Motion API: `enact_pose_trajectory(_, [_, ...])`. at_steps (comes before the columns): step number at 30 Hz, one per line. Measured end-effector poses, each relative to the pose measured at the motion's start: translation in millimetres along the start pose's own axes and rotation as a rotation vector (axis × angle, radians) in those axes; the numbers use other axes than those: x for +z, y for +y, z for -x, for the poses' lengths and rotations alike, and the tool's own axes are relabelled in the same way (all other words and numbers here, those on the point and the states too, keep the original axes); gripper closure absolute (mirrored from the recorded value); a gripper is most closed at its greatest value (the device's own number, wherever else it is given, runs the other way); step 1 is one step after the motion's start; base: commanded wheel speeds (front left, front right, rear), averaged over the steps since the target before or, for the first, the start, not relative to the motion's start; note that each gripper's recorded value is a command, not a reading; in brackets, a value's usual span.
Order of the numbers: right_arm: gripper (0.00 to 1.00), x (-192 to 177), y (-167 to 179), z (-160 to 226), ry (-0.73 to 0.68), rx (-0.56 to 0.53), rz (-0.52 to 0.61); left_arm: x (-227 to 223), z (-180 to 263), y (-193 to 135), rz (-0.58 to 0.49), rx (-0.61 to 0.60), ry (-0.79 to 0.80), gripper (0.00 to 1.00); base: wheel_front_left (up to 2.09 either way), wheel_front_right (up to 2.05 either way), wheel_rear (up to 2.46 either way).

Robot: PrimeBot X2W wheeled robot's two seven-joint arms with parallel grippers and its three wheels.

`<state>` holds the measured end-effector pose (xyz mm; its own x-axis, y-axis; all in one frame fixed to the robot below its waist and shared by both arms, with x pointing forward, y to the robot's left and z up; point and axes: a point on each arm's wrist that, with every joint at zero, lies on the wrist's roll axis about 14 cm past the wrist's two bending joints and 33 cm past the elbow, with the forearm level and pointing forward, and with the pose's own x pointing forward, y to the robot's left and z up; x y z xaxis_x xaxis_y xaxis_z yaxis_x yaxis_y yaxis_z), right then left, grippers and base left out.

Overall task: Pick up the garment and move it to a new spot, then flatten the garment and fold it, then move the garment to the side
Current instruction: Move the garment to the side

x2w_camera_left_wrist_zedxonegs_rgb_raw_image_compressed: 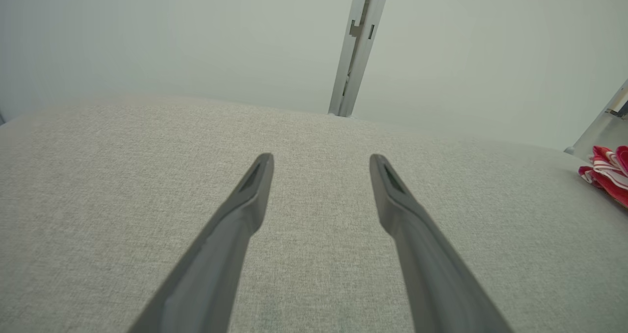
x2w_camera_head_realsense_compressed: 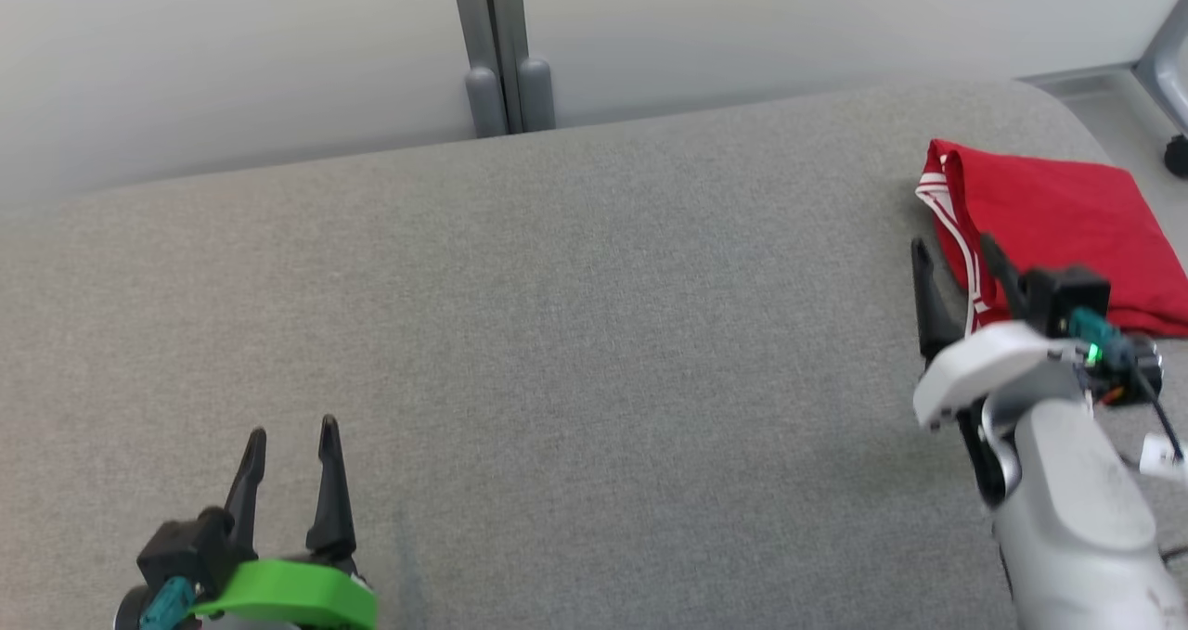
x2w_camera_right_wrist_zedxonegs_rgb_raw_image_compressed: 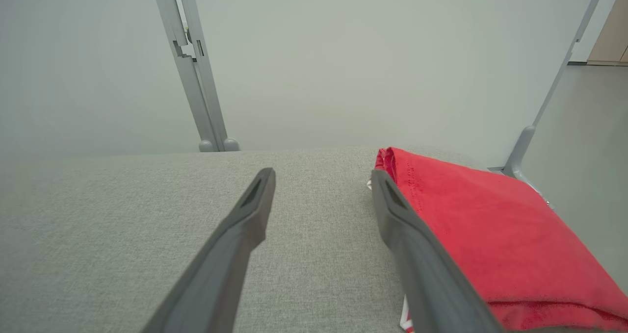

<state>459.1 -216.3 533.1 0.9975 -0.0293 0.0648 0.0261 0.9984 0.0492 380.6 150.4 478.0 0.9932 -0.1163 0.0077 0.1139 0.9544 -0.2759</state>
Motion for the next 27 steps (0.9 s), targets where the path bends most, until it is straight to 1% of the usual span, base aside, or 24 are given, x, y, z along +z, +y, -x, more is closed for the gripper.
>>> enact_pose_trajectory(2, [0.00, -6.9, 3.1, 16.0, 0.004, -0.002, -0.026, -1.1, 10.0, 3.2, 0.002, 0.014, 0.003, 0.00, 0.00, 0.00, 0.00])
enact_pose_trajectory(5, [0.00, -9.9, 6.6, 34.6, -0.006, 0.006, -0.029, -2.6, 21.6, 6.5, 0.004, 0.029, 0.007, 0.00, 0.00, 0.00, 0.00])
enact_pose_trajectory(8, [0.00, -16.7, 15.5, 51.5, -0.003, 0.025, -0.086, -4.2, 31.0, 9.4, 0.007, 0.043, 0.011, 0.00, 0.00, 0.00, 0.00])
enact_pose_trajectory(13, [0.00, -30.5, 23.7, 74.4, 0.023, 0.041, -0.137, -9.8, 39.0, 7.2, 0.021, 0.048, 0.026, 0.00, 0.00, 0.00, 0.00])
enact_pose_trajectory(17, [0.00, -35.1, 27.9, 82.4, 0.034, 0.052, -0.150, -13.3, 39.0, 2.9, 0.047, 0.046, 0.035, 0.00, 0.00, 0.00, 0.00])
enact_pose_trajectory(27, [0.00, -31.0, 36.4, 84.9, 0.021, 0.079, -0.146, -14.8, 38.1, -2.0, 0.044, 0.040, 0.040, 0.00, 0.00, 0.00, 0.00])
